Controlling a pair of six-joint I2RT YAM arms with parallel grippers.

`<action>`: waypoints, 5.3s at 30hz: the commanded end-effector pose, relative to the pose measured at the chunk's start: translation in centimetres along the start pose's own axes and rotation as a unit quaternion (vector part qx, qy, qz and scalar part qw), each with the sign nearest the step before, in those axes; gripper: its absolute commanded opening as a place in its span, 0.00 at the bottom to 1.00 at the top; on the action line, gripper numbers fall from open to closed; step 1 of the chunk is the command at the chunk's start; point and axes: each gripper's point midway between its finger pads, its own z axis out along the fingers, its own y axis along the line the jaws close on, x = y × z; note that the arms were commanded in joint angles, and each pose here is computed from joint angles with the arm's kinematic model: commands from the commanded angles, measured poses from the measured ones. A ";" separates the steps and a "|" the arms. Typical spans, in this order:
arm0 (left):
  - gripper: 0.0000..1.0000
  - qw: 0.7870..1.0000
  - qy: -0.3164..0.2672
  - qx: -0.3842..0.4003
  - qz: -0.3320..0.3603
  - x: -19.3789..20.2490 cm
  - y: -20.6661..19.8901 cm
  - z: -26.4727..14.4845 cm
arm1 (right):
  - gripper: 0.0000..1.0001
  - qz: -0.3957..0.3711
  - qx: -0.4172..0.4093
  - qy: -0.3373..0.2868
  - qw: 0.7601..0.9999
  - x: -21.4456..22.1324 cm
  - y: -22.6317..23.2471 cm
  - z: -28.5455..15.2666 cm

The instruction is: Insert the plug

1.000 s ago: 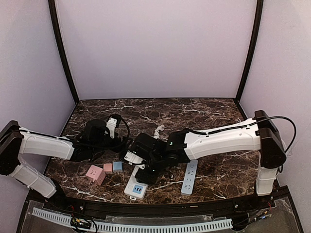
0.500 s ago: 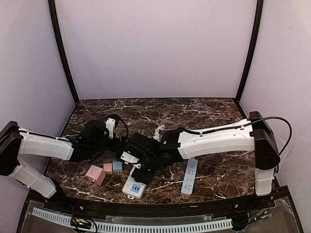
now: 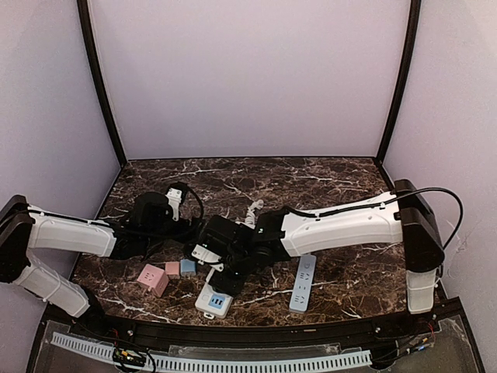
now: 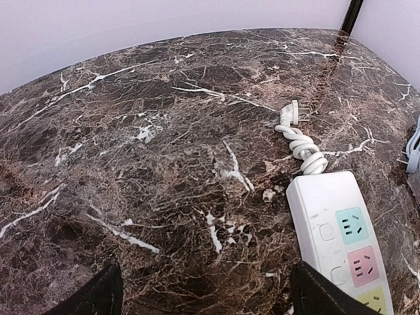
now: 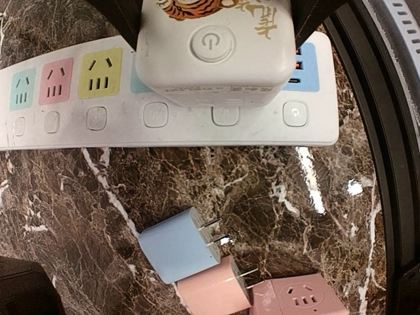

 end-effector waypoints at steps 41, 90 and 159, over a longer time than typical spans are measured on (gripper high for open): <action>0.88 1.000 0.000 -0.025 -0.012 0.9 1.4 -1.4 | 0.00 0.073 0.013 0.252 0.965 20.0 2.5 9.2; 0.81 0.986 0.127 -0.028 -0.108 8.6 -0.7 -4.3 | 0.99 0.110 0.087 0.023 0.990 6.7 0.3 -1.2; 0.68 0.969 0.245 -0.013 0.036 14.4 -6.1 -1.3 | 0.99 0.224 0.185 -0.108 0.951 10.8 -5.9 -10.3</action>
